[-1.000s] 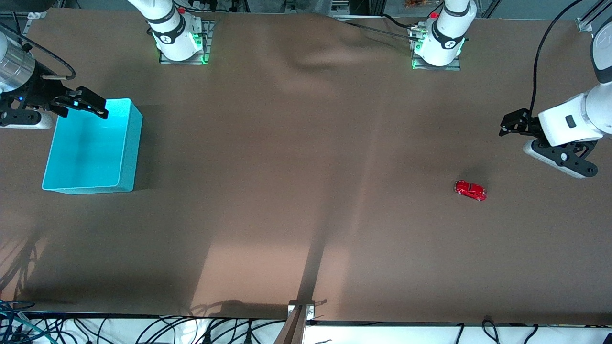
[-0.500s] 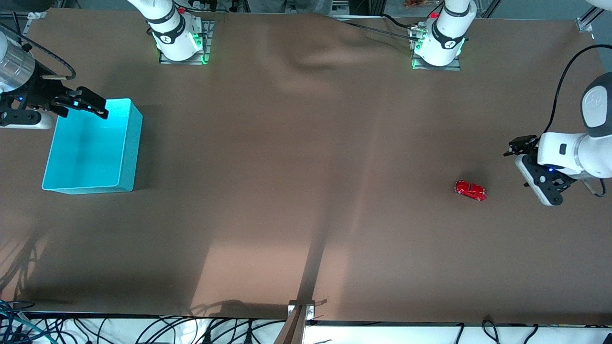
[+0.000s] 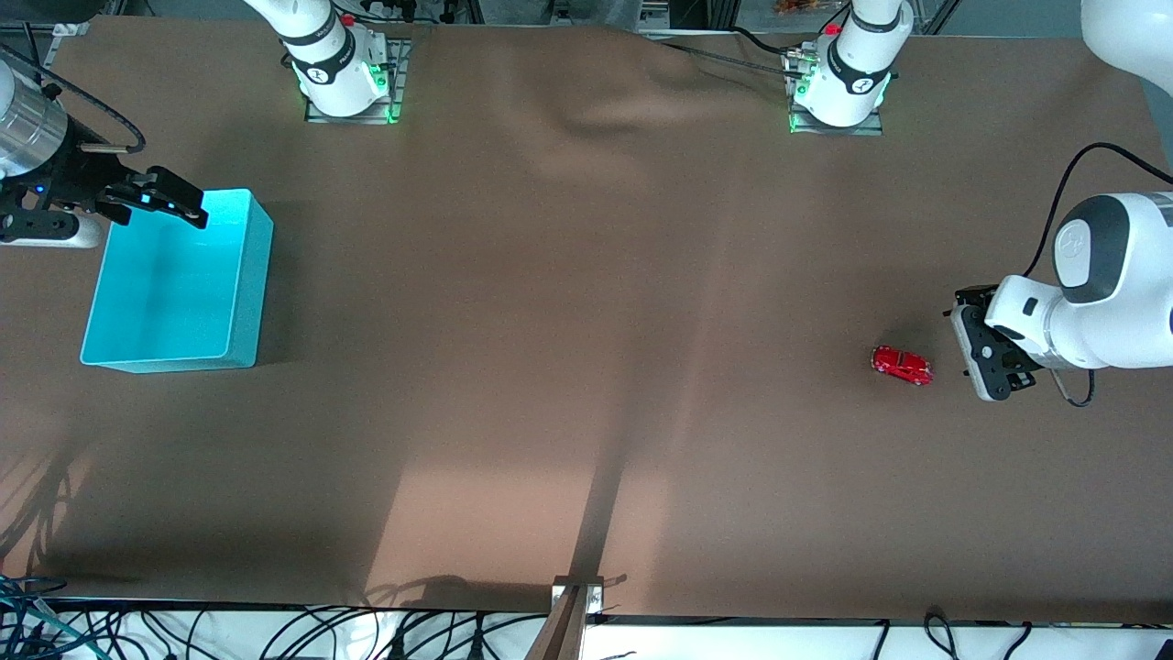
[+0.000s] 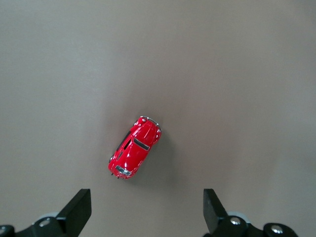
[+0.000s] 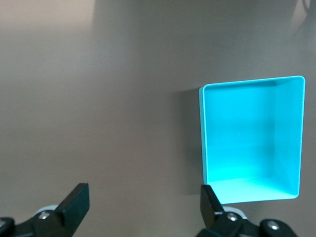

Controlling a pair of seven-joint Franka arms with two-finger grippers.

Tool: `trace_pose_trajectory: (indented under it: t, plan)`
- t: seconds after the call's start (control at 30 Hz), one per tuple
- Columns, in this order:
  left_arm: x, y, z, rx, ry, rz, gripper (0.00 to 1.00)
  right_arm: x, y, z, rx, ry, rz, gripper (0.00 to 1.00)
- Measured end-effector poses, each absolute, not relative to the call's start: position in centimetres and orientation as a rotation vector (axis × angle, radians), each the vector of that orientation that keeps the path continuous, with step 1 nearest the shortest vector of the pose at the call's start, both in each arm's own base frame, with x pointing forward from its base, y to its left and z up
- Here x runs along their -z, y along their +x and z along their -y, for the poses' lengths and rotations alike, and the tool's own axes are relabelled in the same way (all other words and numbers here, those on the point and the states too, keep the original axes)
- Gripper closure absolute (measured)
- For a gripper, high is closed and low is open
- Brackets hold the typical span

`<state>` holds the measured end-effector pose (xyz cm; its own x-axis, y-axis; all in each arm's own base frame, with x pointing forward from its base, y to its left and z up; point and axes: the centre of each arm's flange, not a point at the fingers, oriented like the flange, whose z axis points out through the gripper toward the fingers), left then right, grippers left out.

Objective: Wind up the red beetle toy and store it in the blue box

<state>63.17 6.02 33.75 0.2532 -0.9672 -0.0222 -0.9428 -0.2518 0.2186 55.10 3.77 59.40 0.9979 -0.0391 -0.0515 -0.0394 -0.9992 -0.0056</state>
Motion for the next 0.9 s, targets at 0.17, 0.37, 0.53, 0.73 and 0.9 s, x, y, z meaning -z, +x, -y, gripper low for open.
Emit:
trace_pose_trajectory:
  t: [0.17,0.37,0.53,0.73,0.9]
  plan:
    - [-31.8,62.6,-6.3,0.182,2.279,1.932,0.0,-59.4,55.1,-3.8,-0.081,-3.133,-0.061,0.0]
    - [-29.7,62.0,-6.1,0.134,2.16,2.091,0.0,-59.4,55.1,-3.8,-0.08,-3.133,-0.061,0.0]
    - [-27.4,61.2,-5.8,0.081,2.076,2.217,0.0,-59.4,55.1,-3.8,-0.081,-3.133,-0.061,0.0]
    - [-24.2,59.9,-5.6,0.048,1.982,2.322,0.0,-59.4,55.1,-3.8,-0.081,-3.133,-0.061,0.0]
    - [-21.9,59.7,-6.0,0.021,1.894,2.406,0.0,-59.4,55.1,-3.8,-0.081,-3.133,-0.061,0.0]
